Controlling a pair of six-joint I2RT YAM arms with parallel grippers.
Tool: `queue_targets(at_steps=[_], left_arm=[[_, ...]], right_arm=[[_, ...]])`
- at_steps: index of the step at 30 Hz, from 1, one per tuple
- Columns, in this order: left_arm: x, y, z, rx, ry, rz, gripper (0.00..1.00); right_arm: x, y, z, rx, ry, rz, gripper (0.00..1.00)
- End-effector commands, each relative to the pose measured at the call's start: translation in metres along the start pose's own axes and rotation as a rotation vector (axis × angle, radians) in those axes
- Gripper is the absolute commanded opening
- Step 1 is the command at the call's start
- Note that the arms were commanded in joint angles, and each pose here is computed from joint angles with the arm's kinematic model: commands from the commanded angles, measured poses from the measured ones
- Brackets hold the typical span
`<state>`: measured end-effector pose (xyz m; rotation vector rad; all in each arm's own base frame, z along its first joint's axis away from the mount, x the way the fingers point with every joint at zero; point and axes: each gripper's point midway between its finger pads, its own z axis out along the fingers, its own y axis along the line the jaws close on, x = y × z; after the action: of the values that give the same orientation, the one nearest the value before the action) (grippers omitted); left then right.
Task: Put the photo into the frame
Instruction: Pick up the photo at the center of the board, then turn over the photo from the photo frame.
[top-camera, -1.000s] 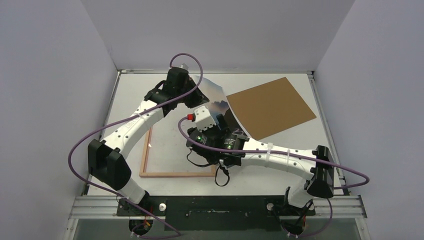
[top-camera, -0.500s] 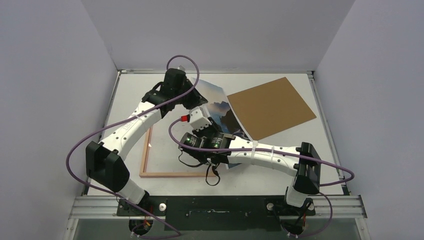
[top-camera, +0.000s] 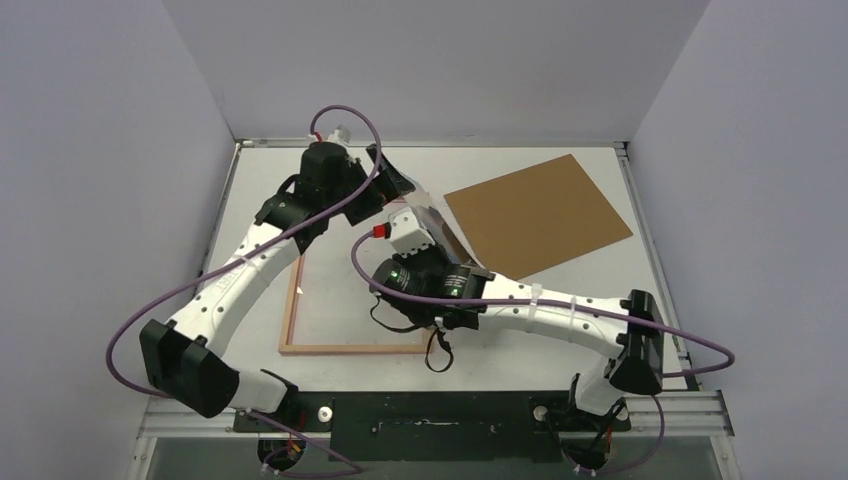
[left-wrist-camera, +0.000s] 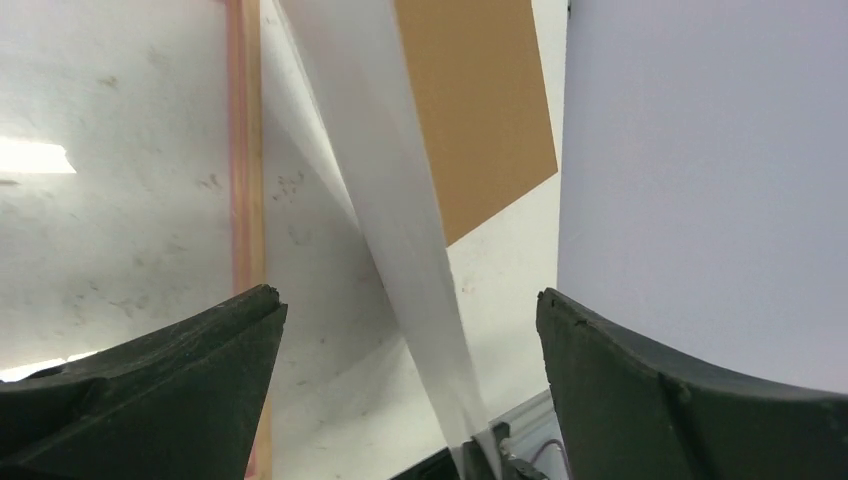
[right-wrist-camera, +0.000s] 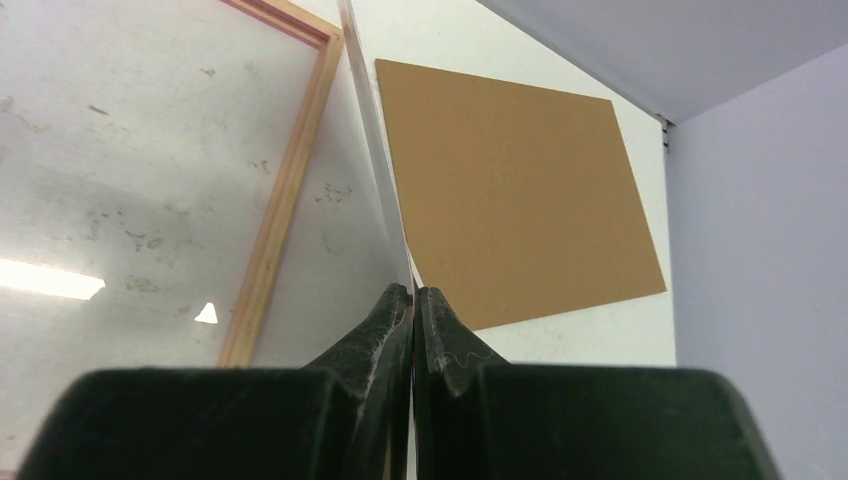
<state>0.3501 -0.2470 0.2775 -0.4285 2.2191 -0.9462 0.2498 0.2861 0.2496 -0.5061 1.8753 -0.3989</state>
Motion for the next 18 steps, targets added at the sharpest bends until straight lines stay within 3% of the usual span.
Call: queue_targets(at_steps=[1, 7, 11, 18], left_arm=[[-0.049, -0.022, -0.051, 0.09, -0.213, 0.163, 0.97], [-0.082, -0.017, -0.116, 0.084, -0.402, 0.332, 0.97], [-0.089, 0.013, -0.15, -0.038, -0.512, 0.397, 0.97], [-0.069, 0.072, -0.175, -0.259, -0.467, 0.433, 0.97]], right_arm=[[-0.035, -0.027, -0.007, -0.077, -0.073, 0.21, 0.0], [-0.062, -0.044, 0.003, -0.228, -0.054, 0.46, 0.0], [-0.098, -0.046, -0.001, -0.329, -0.051, 0.655, 0.0], [-0.167, -0.007, -0.018, -0.582, -0.071, 0.86, 0.0]])
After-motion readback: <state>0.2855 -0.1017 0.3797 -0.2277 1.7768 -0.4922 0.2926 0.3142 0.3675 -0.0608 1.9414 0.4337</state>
